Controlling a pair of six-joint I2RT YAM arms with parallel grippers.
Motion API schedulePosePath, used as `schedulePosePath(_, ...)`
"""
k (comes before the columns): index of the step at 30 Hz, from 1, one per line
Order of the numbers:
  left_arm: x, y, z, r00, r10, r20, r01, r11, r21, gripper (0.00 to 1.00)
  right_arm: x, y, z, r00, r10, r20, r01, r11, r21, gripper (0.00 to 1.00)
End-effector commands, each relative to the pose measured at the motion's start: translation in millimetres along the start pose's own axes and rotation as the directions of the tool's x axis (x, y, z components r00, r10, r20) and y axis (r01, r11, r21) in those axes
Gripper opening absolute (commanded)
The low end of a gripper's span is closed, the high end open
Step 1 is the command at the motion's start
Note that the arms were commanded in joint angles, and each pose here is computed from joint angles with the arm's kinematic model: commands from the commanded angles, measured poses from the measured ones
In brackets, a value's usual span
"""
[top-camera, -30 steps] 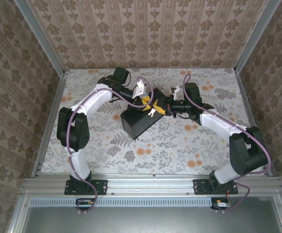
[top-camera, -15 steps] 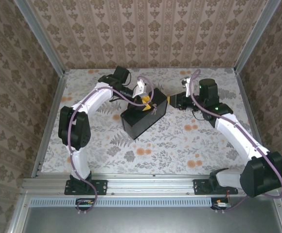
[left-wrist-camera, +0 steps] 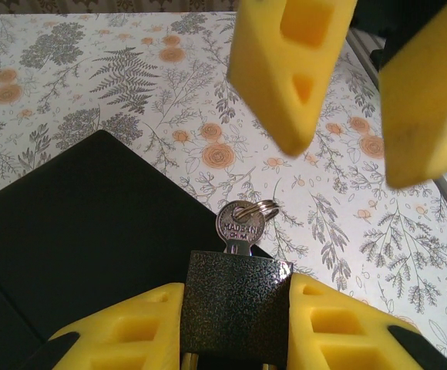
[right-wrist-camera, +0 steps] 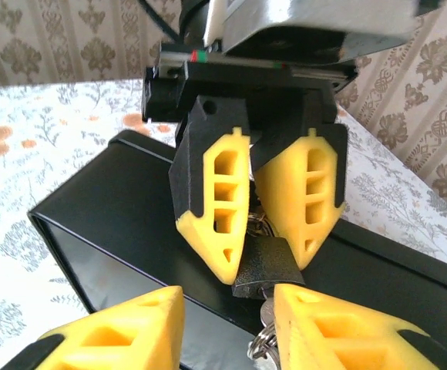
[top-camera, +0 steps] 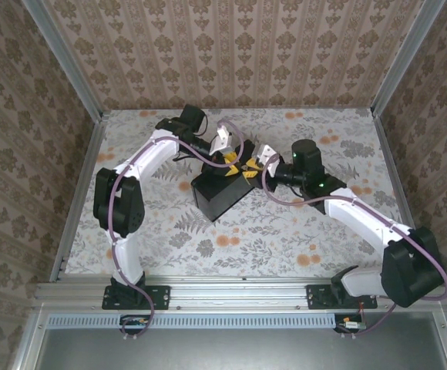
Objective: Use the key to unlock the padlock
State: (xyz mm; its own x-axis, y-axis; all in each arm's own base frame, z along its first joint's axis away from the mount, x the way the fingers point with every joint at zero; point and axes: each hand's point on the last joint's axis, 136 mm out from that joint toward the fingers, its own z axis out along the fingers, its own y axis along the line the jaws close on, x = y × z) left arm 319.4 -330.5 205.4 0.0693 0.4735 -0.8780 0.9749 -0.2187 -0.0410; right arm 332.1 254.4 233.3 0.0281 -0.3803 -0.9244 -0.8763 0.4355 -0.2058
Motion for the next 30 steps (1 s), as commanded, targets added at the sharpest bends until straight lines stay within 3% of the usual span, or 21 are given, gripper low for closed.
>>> schedulePosePath(1, 16, -6, 5, 0.997, -0.07, -0.027, 0.071, 0.997, 0.042, 0.12, -5, -12, 8, 0.991, -0.133, -0.017, 0.133, 0.99, 0.043, 0.39)
schedulePosePath(10, 16, -9, 3, 0.997, -0.067, -0.031, 0.068, 0.997, 0.042, 0.12, 16, -26, 24, 0.981, -0.177, -0.081, 0.184, 0.979, 0.088, 0.39)
schedulePosePath(14, 16, -9, 3, 0.997, -0.064, -0.031, 0.066, 0.997, 0.04, 0.12, 21, -27, 28, 0.98, -0.179, -0.092, 0.187, 0.979, 0.085, 0.34)
schedulePosePath(30, 18, -8, 4, 0.997, -0.072, -0.033, 0.073, 0.997, 0.037, 0.12, 11, -39, 23, 0.984, -0.166, -0.066, 0.175, 0.97, 0.166, 0.32)
